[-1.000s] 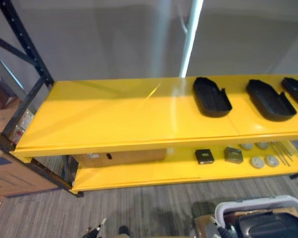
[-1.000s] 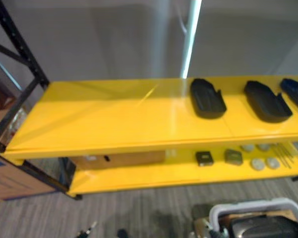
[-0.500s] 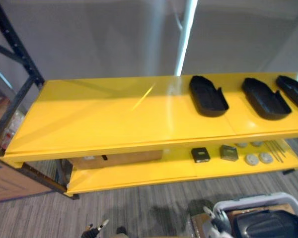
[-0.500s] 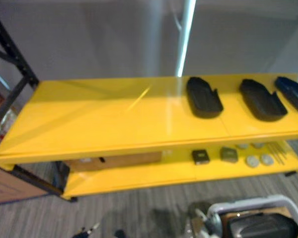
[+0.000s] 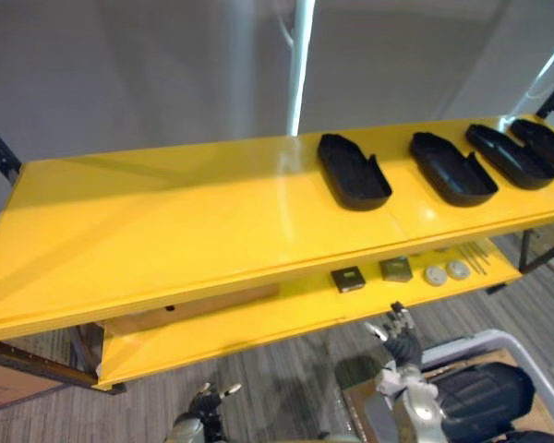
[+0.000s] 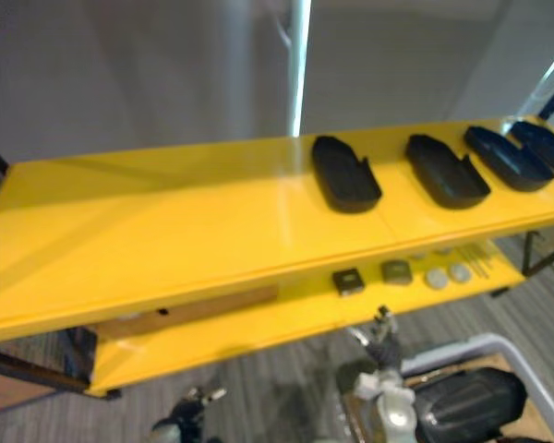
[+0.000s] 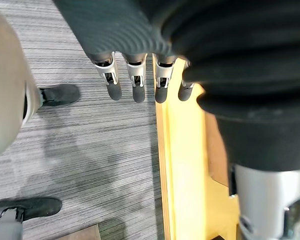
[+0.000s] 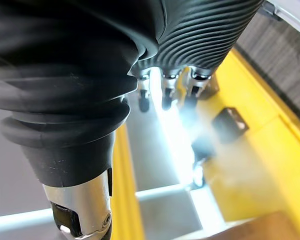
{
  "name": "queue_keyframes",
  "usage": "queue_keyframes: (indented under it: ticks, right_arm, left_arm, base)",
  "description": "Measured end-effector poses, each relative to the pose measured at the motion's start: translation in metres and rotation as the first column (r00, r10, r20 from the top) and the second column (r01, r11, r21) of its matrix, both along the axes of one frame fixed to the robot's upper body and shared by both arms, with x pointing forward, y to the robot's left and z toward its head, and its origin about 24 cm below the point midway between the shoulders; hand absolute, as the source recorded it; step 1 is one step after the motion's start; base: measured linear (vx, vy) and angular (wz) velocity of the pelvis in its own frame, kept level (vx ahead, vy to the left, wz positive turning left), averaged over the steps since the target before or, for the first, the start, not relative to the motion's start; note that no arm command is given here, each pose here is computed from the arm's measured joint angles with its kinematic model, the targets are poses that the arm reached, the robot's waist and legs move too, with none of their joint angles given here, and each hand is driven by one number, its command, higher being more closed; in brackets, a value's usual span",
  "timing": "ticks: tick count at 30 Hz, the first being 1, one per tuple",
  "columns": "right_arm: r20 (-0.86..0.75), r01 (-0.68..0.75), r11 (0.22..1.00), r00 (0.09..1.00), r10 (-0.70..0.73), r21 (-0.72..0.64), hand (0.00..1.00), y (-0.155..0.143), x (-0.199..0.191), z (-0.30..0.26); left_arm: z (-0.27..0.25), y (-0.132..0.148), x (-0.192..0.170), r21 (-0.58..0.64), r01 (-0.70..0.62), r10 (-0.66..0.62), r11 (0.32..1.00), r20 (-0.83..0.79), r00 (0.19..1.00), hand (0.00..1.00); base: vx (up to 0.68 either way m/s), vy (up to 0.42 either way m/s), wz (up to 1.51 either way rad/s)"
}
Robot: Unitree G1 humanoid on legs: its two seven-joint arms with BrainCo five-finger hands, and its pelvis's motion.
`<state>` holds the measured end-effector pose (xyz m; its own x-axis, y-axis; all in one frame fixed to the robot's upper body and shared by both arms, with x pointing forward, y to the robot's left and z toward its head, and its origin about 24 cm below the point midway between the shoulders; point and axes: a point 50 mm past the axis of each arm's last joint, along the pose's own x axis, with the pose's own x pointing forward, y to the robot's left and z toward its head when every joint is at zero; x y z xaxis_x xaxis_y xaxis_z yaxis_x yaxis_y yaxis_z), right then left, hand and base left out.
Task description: Walk over and take plastic housings, then place them on the shelf
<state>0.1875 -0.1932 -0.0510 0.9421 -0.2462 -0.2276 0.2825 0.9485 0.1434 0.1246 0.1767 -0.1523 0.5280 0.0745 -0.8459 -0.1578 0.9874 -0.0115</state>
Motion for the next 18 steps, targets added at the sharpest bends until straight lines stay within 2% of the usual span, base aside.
queue_keyframes:
  ticks: [10,14,18]
  right_arm:
    - [0.133,0.077,0.996,0.989,-0.069,-0.055,0.00,-0.012,0.005,0.033]
    - [0.227,0.182,0.976,0.962,-0.150,-0.123,0.00,-0.041,-0.004,0.060]
    - [0.246,0.240,0.952,0.950,-0.190,-0.191,0.00,-0.063,-0.020,0.071]
  left_arm:
    - [-0.003,-0.002,-0.009,0.066,0.239,-0.237,0.969,-0.034,0.971,0.00]
    - [-0.007,-0.005,-0.017,0.074,0.324,-0.318,0.943,-0.083,0.944,0.00]
    - [-0.008,-0.015,-0.019,0.061,0.397,-0.391,0.916,-0.095,0.916,0.00]
  base:
    - [-0.10,-0.020,-0.36]
    - [-0.02,-0.026,-0.97]
    - [0.03,-0.003,-0.77]
